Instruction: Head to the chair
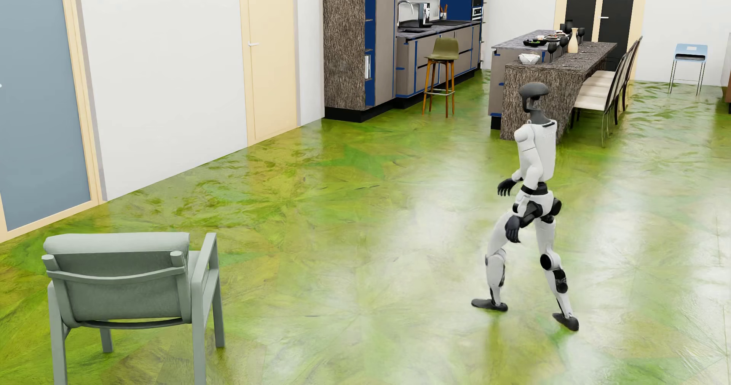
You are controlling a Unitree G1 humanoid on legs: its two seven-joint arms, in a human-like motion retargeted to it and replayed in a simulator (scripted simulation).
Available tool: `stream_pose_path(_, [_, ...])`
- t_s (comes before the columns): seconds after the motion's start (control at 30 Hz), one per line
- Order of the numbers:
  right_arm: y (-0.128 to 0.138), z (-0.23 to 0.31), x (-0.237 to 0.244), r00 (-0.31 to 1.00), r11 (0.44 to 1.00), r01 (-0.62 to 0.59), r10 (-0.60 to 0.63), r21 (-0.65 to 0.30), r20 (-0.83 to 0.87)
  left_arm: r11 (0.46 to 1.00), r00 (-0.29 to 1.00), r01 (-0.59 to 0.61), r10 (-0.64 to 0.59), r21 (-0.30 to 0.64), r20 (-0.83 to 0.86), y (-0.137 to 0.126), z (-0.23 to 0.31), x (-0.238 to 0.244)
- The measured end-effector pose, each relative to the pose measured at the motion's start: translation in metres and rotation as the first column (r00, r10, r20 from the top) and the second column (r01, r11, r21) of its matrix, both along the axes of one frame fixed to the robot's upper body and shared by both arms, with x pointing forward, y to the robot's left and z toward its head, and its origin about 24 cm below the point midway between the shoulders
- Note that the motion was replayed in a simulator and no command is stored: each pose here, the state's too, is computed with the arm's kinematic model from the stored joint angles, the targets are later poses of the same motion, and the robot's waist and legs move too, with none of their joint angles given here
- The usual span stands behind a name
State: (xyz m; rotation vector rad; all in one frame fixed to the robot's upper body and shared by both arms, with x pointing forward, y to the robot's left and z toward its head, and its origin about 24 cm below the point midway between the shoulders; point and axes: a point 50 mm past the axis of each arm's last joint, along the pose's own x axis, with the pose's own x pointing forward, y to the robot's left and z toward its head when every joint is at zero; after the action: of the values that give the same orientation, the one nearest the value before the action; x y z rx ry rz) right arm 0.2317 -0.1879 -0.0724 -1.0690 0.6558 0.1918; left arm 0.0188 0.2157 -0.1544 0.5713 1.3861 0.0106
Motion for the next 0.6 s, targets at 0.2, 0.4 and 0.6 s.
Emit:
stream_pose_path(0.2, [-0.014,-0.066,-0.082,0.876,0.998,0.019,-0.041,-0.052,-0.480,0.986,0.987,0.159,-0.157,-0.049,0.043,-0.010,0.000,0.026])
stream_pose_path(0.4, [-0.038,-0.082,-0.164,0.775,0.964,0.250,-0.252,-0.085,-0.580,0.980,0.914,0.160,-0.192,0.117,0.358,0.006,0.030,0.100])
stream_pose_path(0.6, [-0.032,-0.082,-0.186,0.759,0.963,0.251,-0.259,-0.098,-0.598,0.971,0.879,0.173,-0.229,0.166,0.418,0.020,0.045,0.110])
